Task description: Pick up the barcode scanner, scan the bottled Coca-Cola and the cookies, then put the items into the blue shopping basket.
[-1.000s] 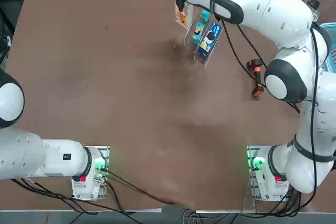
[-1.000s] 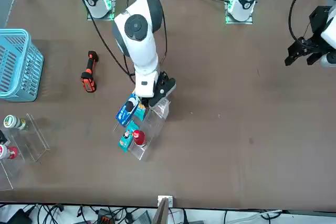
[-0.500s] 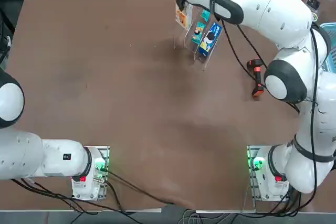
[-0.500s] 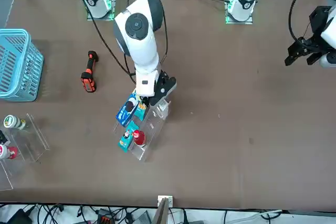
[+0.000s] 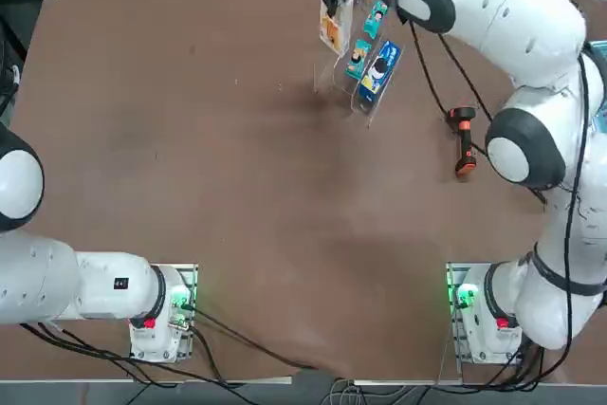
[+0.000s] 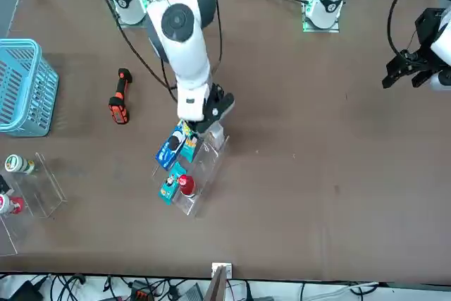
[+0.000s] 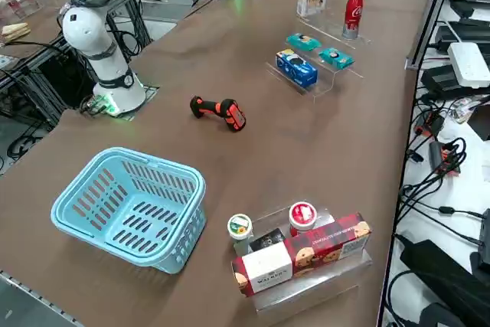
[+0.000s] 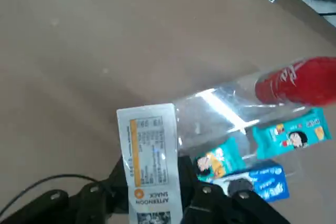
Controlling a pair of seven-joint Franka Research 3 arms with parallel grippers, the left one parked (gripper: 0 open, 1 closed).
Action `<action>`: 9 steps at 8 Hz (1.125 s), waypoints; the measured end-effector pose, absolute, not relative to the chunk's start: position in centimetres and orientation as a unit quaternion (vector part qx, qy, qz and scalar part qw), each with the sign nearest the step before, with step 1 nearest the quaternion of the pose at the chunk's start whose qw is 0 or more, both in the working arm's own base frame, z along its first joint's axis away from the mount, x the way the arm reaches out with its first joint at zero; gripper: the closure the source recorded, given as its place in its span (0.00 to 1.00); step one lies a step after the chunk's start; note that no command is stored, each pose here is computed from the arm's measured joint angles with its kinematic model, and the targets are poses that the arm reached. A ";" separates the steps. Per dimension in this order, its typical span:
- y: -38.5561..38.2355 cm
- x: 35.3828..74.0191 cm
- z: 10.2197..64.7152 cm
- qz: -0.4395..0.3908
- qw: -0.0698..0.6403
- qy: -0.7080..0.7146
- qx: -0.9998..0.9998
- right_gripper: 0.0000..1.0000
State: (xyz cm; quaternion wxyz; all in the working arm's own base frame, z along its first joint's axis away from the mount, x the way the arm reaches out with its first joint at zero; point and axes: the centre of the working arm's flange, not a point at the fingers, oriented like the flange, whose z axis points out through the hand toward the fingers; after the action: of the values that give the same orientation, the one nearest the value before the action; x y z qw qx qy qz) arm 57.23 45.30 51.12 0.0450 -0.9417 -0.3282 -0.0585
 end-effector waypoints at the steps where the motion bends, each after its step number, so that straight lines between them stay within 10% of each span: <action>1: 44.4 55.9 54.1 -0.044 0.051 -0.327 -0.943 0.64; 9: 15.4 54.8 56.8 0.158 -0.003 -0.221 -0.962 0.67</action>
State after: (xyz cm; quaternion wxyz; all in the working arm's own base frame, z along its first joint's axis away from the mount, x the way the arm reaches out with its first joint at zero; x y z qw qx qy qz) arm 54.76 15.41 56.80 -0.0035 -0.9623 -0.2211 0.1585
